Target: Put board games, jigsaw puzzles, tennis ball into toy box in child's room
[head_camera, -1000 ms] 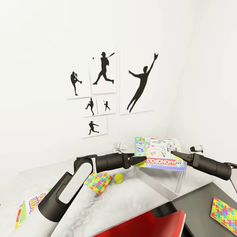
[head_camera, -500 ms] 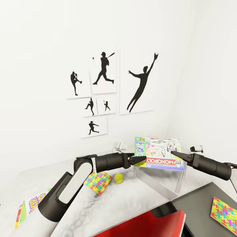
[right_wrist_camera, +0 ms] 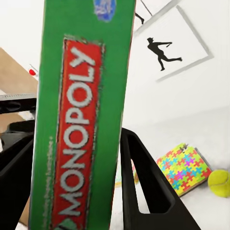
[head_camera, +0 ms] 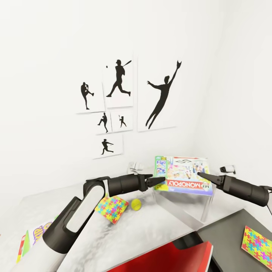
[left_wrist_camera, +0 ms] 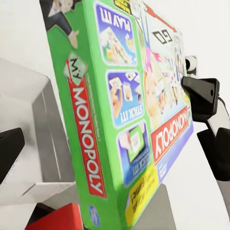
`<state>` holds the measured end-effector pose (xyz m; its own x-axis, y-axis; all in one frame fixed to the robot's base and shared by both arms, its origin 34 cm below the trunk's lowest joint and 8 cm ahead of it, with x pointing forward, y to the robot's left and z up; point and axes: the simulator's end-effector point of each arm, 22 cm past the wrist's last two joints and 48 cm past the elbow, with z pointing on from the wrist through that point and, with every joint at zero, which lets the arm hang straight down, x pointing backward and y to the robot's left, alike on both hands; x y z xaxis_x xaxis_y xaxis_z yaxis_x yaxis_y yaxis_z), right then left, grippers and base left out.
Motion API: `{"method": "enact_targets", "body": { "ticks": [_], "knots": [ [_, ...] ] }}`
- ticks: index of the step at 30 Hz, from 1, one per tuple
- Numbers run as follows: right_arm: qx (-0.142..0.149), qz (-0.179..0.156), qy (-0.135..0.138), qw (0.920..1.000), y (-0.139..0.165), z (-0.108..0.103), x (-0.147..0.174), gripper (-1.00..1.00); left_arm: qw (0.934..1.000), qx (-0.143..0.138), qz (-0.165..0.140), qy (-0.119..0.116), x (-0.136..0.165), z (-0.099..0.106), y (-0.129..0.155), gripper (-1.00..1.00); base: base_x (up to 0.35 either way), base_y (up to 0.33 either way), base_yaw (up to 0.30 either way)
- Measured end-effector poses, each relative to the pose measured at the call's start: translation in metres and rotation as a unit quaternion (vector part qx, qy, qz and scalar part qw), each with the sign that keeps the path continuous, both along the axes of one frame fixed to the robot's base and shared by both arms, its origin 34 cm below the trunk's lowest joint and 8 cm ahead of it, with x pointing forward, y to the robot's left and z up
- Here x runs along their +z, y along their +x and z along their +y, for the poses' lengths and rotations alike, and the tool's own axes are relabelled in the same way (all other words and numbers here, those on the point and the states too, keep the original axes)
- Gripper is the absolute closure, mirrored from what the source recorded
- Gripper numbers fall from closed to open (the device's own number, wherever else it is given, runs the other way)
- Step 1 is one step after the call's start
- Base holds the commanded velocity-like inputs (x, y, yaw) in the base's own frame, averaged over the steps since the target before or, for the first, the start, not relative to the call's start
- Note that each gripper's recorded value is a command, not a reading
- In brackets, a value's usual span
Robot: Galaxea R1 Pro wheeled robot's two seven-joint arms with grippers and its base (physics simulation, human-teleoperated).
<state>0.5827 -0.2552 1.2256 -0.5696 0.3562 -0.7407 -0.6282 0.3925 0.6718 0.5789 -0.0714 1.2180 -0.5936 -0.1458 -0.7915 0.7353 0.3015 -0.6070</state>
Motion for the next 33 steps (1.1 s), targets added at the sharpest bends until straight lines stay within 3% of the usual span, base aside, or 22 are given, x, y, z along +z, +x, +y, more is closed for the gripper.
{"method": "enact_targets", "body": {
  "ticks": [25,29,33],
  "knots": [
    [-0.023,-0.014,-0.002,0.9996,0.004,-0.014,0.009,1.0,0.9993,0.033,0.008,-0.015,0.003,0.022,0.018,-1.0,0.0,0.0,-0.243],
    [-0.041,-0.006,0.0,0.9991,0.01,-0.026,0.005,1.0,0.9978,0.062,0.017,-0.02,0.0,0.039,0.032,-1.0,0.0,0.0,-0.246],
    [-0.086,0.022,-0.01,0.996,0.033,-0.047,-0.012,1.0,0.992,0.115,0.035,-0.038,-0.002,0.076,0.055,-1.0,0.0,0.0,-0.118]
  ]
}}
